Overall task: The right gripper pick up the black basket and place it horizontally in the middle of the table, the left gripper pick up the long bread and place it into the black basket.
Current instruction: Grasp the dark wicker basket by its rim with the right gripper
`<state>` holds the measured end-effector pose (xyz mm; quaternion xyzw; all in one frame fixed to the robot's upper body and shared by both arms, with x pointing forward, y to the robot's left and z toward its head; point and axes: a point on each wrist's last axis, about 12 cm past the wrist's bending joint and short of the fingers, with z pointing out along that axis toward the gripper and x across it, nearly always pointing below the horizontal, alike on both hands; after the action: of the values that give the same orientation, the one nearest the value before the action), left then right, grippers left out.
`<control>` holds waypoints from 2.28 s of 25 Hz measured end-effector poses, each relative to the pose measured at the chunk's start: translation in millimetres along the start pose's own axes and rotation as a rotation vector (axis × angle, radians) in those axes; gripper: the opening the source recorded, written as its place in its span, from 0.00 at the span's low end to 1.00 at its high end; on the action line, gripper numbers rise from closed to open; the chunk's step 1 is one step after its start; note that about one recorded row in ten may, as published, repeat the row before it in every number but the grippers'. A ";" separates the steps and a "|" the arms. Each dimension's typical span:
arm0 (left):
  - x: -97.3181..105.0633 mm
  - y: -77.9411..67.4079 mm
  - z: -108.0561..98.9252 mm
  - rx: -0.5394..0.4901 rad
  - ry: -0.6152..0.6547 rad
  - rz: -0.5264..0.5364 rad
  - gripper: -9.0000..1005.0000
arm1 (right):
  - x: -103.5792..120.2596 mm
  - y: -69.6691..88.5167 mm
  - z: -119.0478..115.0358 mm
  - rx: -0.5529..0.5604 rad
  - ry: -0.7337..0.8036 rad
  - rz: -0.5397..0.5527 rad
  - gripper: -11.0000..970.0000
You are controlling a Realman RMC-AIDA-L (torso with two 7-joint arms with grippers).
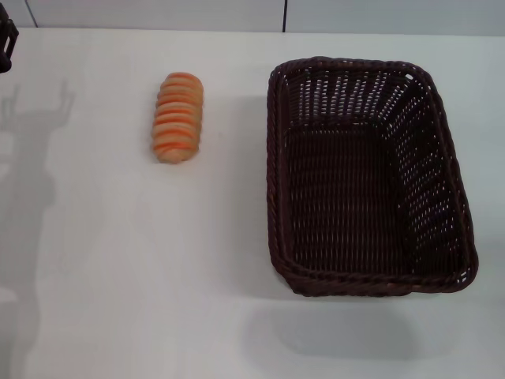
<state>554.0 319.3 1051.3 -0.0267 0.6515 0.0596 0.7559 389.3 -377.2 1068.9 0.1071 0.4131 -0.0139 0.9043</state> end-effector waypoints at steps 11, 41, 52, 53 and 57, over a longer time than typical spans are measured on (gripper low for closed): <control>-0.5 -0.6 0.8 0.001 -0.002 -0.002 0.81 | 3.8 4.6 2.7 -0.039 0.025 0.045 0.87; -4.8 -12.8 16.5 0.036 0.009 -0.016 0.82 | 35.1 72.9 94.3 -0.472 1.239 0.227 0.87; -4.5 -13.6 16.6 0.041 0.013 -0.014 0.82 | 44.5 88.3 101.7 -0.549 1.287 0.241 0.87; -4.5 -13.6 16.6 0.041 0.013 -0.014 0.82 | 44.8 90.3 102.6 -0.557 1.286 0.242 0.87; -4.3 -13.2 16.3 0.039 0.014 -0.015 0.82 | 49.4 95.0 103.7 -0.581 1.301 0.245 0.87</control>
<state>571.1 307.9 1057.4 -0.0174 0.6576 0.0410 0.7521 509.7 -302.6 1115.1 -0.1057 0.8397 0.2645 0.4623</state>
